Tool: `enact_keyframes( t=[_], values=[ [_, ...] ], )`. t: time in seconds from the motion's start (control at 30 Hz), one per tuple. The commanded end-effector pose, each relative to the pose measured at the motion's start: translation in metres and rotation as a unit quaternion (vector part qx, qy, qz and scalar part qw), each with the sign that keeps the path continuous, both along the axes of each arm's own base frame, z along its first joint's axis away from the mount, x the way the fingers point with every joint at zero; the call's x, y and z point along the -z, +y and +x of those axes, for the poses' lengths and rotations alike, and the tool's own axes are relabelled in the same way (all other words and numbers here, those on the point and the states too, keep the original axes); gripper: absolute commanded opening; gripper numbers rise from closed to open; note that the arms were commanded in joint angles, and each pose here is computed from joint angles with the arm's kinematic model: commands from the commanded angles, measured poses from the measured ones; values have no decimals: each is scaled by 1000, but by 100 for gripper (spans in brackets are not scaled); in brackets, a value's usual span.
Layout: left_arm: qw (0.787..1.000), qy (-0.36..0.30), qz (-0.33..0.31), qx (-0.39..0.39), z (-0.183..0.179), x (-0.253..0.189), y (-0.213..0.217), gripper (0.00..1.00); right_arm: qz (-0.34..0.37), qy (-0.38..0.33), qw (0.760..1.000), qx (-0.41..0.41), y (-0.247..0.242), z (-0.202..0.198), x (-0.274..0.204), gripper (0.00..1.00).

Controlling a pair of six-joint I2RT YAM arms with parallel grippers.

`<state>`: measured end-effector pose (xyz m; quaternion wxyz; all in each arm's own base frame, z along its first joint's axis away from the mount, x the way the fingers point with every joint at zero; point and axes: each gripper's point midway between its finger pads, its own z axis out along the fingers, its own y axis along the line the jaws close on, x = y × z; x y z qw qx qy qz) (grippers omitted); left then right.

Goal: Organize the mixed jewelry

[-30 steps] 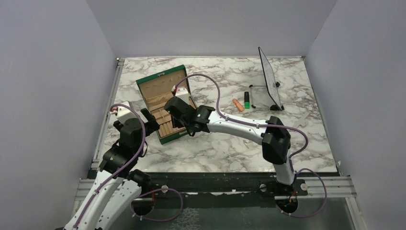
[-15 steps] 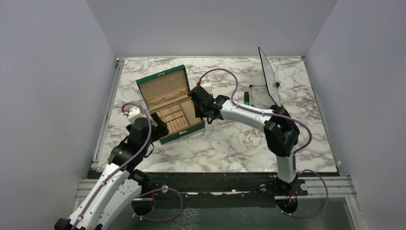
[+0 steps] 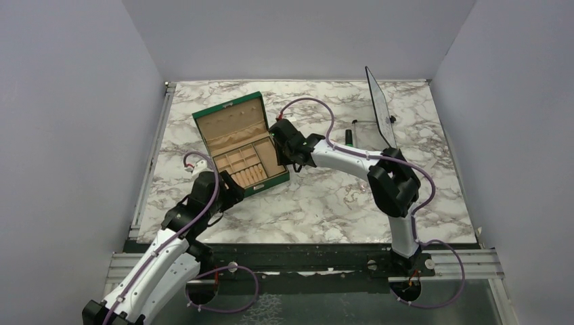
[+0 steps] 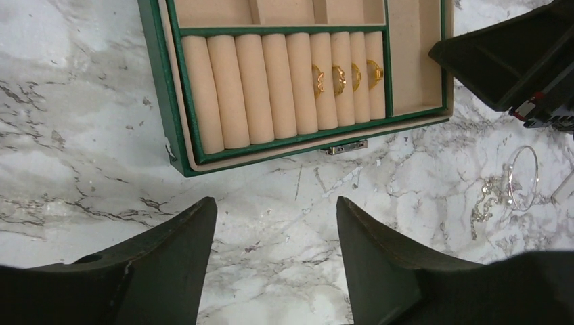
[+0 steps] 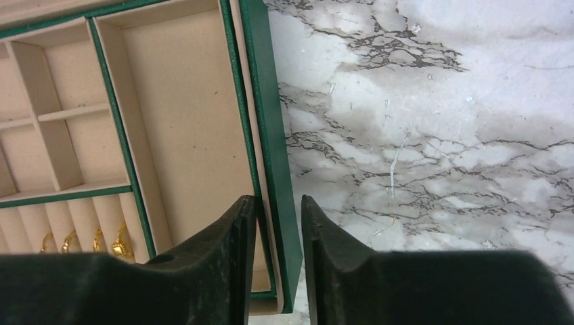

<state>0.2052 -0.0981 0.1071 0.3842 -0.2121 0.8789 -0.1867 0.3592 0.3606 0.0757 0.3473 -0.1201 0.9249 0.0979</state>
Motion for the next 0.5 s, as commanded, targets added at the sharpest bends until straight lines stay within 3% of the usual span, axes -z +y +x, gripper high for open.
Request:
enact_keyframes(
  t=[0.0, 0.23, 0.47],
  values=[
    [999, 10, -29, 16, -1, 6, -13, 64, 3, 11, 1000, 24, -13, 4, 15, 30],
    [998, 17, -39, 51, 2, 12, -26, 61, -8, 38, 995, 96, -48, -15, 28, 20],
    [990, -5, -76, 121, 5, -1, -54, 61, 2, 74, 988, 136, -79, -52, 34, 18]
  ],
)
